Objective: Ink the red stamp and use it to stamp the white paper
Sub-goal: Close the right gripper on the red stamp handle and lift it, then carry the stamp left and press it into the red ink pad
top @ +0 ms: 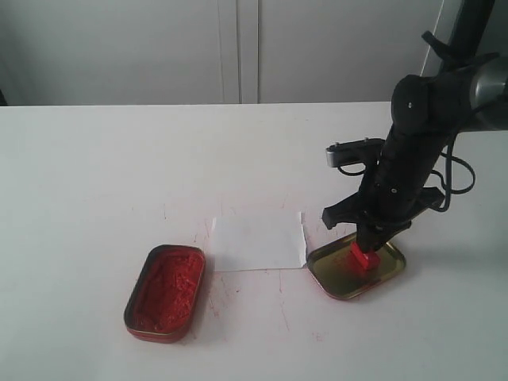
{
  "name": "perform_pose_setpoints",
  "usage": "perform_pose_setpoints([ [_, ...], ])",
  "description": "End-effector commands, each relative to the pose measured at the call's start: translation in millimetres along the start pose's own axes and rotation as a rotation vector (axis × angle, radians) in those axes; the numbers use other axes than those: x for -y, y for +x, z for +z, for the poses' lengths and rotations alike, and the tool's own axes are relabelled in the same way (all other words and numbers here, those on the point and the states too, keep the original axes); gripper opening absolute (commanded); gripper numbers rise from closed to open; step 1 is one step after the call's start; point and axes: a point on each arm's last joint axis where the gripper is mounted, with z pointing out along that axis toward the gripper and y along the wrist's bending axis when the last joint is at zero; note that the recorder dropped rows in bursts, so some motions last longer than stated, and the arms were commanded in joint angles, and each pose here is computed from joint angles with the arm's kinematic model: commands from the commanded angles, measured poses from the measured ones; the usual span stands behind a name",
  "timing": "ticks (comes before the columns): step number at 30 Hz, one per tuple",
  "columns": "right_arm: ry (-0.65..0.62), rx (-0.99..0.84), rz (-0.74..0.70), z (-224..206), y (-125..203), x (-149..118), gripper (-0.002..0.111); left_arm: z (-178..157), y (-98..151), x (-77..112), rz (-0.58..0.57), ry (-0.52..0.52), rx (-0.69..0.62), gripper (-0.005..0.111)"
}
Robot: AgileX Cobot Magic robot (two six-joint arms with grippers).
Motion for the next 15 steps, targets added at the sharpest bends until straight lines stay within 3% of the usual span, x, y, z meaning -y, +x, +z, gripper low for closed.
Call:
perform_pose_setpoints([
  [1, 0.02, 0.007, 0.012, -1, -1, 2, 0.0, 1, 2, 0.6, -0.002, 0.009, -0.003, 0.0],
  [15, 0.019, 0.147, -0.004, -55, 4, -8, 0.0, 1, 2, 0.6, -0.002, 0.009, -0.003, 0.0],
])
